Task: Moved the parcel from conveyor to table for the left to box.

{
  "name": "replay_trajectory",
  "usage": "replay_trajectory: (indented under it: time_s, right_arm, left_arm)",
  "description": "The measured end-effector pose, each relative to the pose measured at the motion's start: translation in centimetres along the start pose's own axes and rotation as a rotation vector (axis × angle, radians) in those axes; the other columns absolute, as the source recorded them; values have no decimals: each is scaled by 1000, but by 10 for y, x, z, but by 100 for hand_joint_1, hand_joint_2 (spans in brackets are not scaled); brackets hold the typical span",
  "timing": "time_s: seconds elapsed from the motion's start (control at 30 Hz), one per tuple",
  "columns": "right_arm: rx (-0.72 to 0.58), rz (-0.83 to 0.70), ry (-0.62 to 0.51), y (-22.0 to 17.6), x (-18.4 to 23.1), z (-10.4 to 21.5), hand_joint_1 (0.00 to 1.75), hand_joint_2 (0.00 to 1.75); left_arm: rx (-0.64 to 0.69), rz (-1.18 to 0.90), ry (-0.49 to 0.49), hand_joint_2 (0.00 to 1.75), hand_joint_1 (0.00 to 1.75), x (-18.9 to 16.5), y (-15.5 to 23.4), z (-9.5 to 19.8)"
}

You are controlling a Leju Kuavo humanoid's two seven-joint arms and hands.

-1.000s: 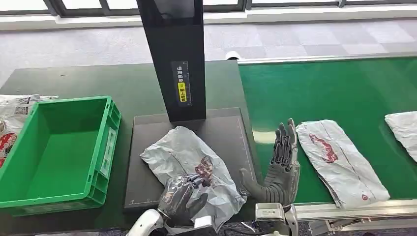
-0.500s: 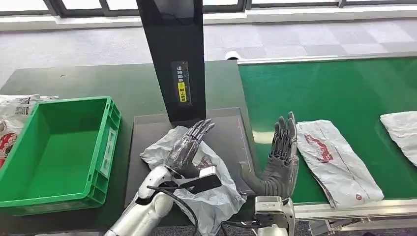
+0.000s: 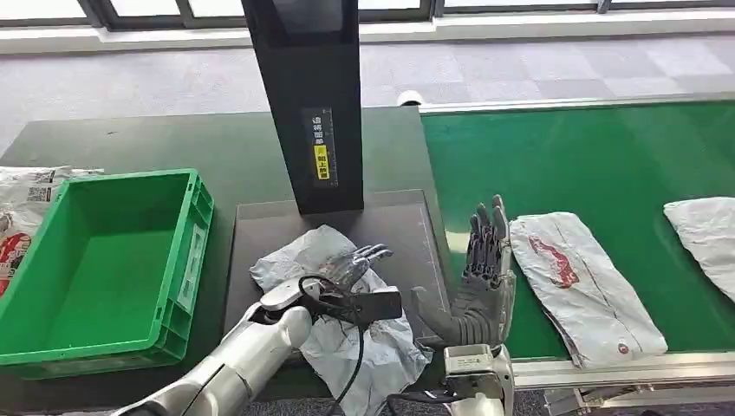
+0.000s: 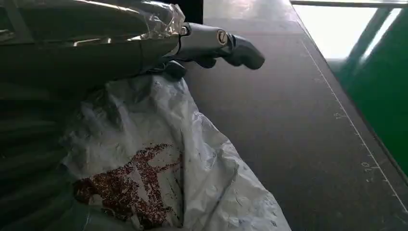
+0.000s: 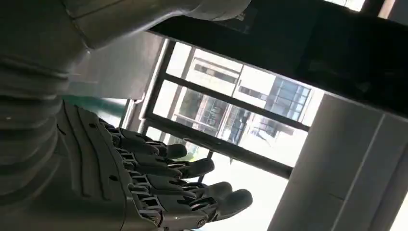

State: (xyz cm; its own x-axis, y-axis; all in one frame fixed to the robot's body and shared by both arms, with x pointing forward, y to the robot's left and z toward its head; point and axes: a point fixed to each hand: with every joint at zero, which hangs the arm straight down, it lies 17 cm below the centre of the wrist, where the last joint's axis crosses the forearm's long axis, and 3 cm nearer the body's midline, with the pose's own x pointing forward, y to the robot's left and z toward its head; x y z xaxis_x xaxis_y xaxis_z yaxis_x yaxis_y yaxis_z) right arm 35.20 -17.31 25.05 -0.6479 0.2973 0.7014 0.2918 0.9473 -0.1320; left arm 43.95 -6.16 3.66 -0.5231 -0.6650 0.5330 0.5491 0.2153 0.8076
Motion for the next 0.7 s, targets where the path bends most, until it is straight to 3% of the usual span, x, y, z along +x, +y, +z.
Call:
replay_trajectory:
  time_s: [0.2,0.23,0.27,0.3,0.47,0.7]
  right_arm:
    - [14,3,0,4,-1,1,0,175]
    - [15,4,1,5,-2,2,0,175]
    - [17,5,2,5,-2,2,0,175]
    - [18,7,2,5,-2,2,0,175]
    - [23,13,4,6,-3,3,0,175]
    - [31,12,12,9,-7,6,0,175]
  left_arm:
    - [-156,-43,42,175,0,-11,-19,4]
    - [-177,-48,47,175,21,-14,-21,5]
    - [-195,-53,50,175,161,-16,-23,7]
    - [-202,-62,53,175,175,-18,-23,7]
    - [-180,-86,69,175,175,-30,-15,9]
    - [33,-155,129,175,175,-56,27,8]
